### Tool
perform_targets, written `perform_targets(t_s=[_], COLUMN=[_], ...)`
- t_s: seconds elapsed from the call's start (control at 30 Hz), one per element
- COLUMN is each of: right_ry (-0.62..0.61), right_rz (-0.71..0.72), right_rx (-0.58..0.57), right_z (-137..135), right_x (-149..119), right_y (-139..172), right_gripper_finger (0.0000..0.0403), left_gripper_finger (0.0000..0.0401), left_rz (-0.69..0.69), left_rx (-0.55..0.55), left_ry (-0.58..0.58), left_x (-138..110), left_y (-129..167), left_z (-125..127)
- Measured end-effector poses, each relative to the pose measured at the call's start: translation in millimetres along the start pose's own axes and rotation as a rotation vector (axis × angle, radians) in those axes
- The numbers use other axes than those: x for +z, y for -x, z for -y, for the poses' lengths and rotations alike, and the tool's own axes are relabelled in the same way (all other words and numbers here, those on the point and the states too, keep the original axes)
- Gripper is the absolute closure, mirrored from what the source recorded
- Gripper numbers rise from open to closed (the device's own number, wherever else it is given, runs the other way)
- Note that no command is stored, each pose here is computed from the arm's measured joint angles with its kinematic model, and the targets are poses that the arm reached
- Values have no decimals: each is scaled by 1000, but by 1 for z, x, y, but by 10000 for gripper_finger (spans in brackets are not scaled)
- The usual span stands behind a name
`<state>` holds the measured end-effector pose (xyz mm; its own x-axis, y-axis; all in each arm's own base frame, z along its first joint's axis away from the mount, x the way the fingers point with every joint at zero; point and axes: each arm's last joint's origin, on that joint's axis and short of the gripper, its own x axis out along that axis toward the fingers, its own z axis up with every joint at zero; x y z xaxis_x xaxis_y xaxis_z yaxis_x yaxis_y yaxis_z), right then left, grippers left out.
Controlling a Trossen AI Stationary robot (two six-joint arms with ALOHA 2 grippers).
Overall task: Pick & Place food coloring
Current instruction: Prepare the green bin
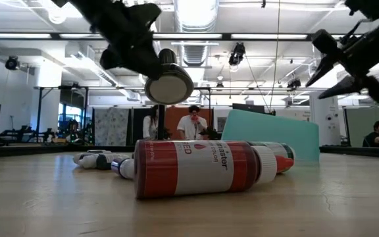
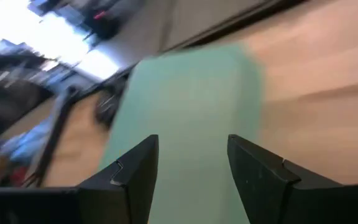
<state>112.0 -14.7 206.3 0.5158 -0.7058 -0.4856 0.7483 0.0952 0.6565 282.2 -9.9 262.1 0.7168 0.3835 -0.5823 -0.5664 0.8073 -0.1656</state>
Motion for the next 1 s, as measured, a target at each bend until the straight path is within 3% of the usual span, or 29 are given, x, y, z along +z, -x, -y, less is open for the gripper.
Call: perform_targets(t_s=[0.17,0.43,0.73,1.0], right_ry=[-5,-36,3,-4], right_rz=[-15,-97,-179,-242], right_rx=[-213,-228,-413,-346], right_z=[-1,-18,-14,-19], right_x=[9,0,-14,-12], right_y=[2,-11,-36,-34], right_gripper_finger=[225,225,230,230], left_gripper_finger=[321,321,321,321], left_rz=[59,76,86,43], left_rx=[35,93,82,-9], left_ry=[-47,-192,-303,-272], left_x=[19,42,71,84], left_y=[-4,-20,-33,-57], left_z=[11,35,54,65])
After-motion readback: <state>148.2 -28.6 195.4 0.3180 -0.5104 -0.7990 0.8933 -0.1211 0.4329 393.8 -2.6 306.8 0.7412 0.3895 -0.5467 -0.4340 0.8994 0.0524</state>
